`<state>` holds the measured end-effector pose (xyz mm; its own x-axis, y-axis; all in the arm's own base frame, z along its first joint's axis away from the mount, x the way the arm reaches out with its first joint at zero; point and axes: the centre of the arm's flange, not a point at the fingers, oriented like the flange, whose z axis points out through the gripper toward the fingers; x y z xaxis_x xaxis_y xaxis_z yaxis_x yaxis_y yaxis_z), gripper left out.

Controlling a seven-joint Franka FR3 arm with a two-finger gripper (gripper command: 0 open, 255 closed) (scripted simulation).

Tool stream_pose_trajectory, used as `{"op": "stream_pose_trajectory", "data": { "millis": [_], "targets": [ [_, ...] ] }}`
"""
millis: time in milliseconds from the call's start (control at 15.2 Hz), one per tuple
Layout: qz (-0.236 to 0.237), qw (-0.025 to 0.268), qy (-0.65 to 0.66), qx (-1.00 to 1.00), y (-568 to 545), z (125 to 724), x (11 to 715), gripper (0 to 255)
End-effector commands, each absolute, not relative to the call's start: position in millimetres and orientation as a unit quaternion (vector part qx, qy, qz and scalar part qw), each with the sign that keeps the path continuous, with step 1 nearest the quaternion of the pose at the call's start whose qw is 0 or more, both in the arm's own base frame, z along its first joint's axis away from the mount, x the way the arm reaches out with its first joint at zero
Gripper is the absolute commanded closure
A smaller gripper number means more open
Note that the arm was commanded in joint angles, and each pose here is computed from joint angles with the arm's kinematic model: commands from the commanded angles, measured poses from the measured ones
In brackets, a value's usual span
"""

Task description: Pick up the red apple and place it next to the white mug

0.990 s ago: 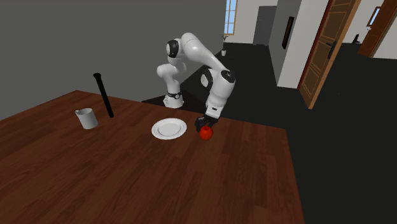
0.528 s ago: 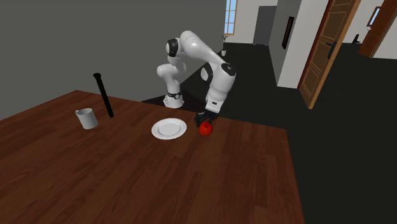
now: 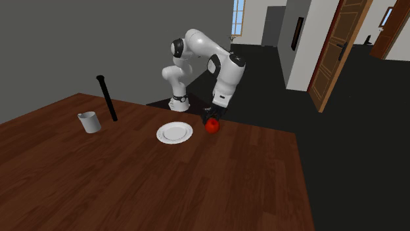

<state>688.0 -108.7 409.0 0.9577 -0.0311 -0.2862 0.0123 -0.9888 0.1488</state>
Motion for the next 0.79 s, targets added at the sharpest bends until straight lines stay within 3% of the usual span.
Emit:
{"op": "stream_pose_trajectory", "data": {
  "millis": [0, 726],
  "targets": [
    [-0.146, 0.075, -0.005, 0.987, -108, 419, 689, 255],
    [-0.146, 0.075, -0.005, 0.987, -108, 477, 689, 255]
  ]
}}
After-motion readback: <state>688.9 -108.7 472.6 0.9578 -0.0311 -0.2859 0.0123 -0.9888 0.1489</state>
